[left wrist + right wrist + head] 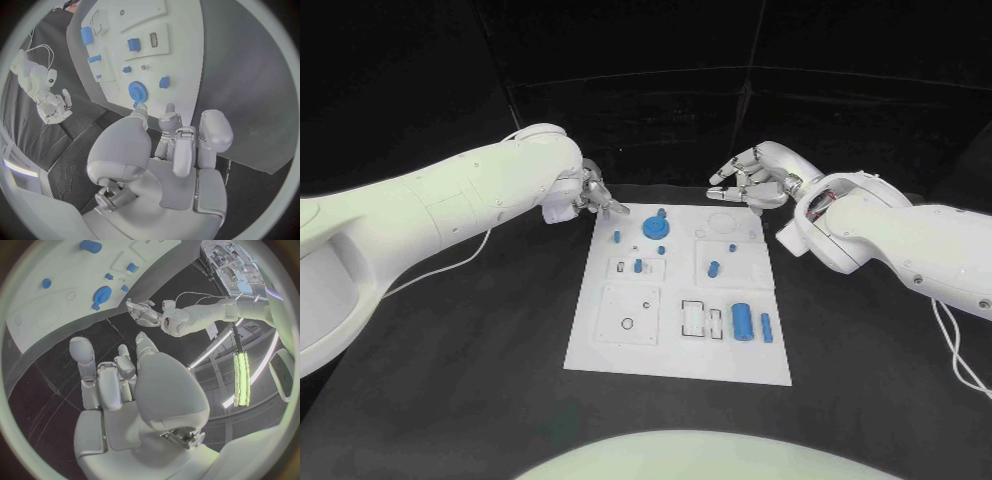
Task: Assemble the parts on the task board
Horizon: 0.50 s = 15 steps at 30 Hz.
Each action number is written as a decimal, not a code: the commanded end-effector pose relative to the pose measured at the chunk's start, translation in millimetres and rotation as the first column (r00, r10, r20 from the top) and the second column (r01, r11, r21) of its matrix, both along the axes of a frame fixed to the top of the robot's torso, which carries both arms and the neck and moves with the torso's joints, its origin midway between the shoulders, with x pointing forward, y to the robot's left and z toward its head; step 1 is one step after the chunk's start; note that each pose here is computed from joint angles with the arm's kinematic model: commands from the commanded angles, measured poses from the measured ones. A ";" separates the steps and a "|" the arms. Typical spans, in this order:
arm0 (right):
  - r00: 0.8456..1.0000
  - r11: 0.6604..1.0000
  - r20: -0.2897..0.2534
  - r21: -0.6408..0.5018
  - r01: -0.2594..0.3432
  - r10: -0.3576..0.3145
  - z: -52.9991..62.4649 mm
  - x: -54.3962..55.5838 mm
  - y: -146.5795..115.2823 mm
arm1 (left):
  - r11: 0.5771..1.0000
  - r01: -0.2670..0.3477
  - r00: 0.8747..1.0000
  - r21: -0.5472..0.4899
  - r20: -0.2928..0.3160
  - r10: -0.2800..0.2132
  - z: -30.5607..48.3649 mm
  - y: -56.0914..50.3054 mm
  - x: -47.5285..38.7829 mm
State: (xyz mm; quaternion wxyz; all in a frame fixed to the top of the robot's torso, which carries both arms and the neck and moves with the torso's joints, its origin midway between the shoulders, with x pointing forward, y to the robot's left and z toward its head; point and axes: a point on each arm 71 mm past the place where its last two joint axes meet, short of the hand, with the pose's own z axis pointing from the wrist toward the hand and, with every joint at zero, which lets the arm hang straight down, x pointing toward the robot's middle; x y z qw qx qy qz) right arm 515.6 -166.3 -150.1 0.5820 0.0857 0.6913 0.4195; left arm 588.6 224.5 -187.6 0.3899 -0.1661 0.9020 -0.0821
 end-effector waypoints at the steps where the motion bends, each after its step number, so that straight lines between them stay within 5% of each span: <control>1: 1.000 1.000 0.013 0.010 -0.001 0.001 2.0 0.0 0.8 | 1.000 0.017 1.000 -0.003 0.000 -0.017 -1.7 -0.5 2.3; 15: 1.000 1.000 0.014 0.007 -0.003 0.003 1.7 0.3 2.5 | 0.998 0.056 0.998 -0.016 -0.034 -0.057 -11.8 -6.1 3.6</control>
